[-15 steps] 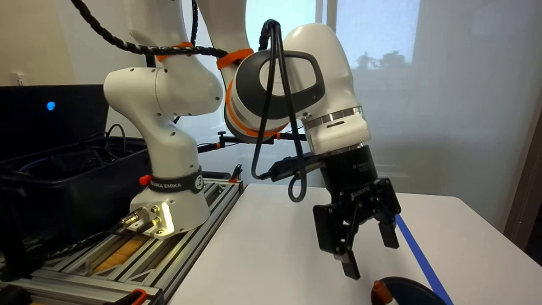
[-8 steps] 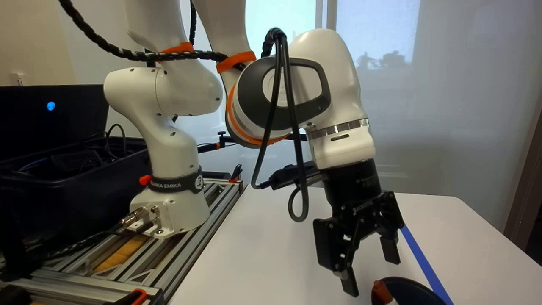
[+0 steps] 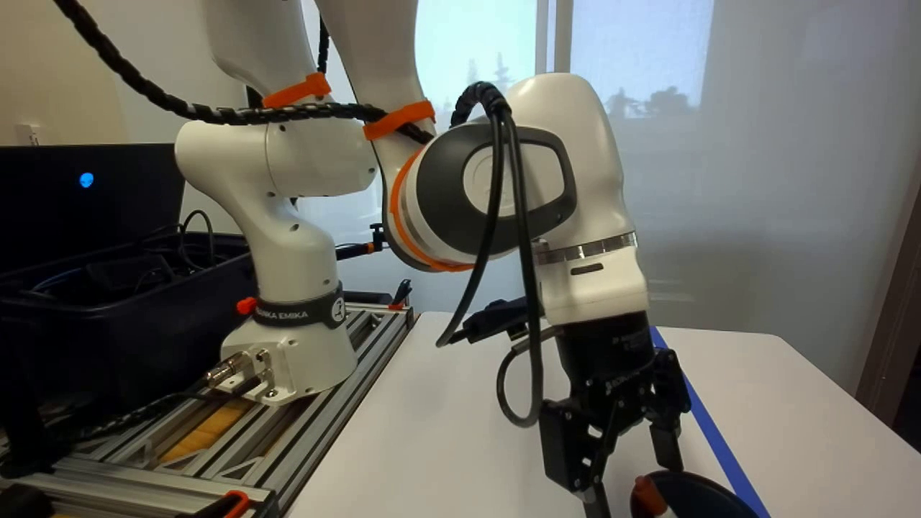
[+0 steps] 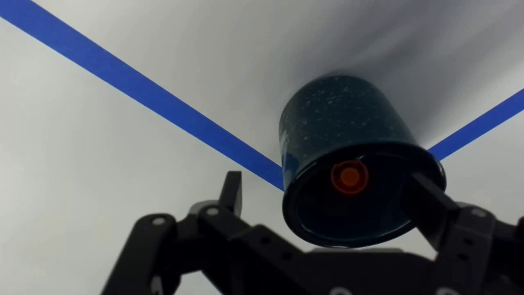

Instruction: Remove the marker from the cup and put it on the table

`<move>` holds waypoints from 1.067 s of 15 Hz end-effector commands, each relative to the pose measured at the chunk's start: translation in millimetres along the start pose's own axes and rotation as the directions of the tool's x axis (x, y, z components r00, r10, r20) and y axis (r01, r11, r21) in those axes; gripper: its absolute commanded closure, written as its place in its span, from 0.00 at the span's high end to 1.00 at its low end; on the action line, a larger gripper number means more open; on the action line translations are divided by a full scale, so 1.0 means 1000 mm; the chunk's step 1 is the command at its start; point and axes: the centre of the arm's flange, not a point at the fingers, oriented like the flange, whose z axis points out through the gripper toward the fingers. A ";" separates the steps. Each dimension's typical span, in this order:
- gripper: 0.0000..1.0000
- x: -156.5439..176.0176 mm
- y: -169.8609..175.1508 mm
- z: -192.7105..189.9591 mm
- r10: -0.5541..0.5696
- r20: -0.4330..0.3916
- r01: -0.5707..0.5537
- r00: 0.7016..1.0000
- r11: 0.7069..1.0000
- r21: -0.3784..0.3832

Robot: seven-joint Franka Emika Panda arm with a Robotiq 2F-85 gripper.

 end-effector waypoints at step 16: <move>0.63 0.005 -0.018 0.017 0.015 -0.044 -0.013 0.999 0.999 0.035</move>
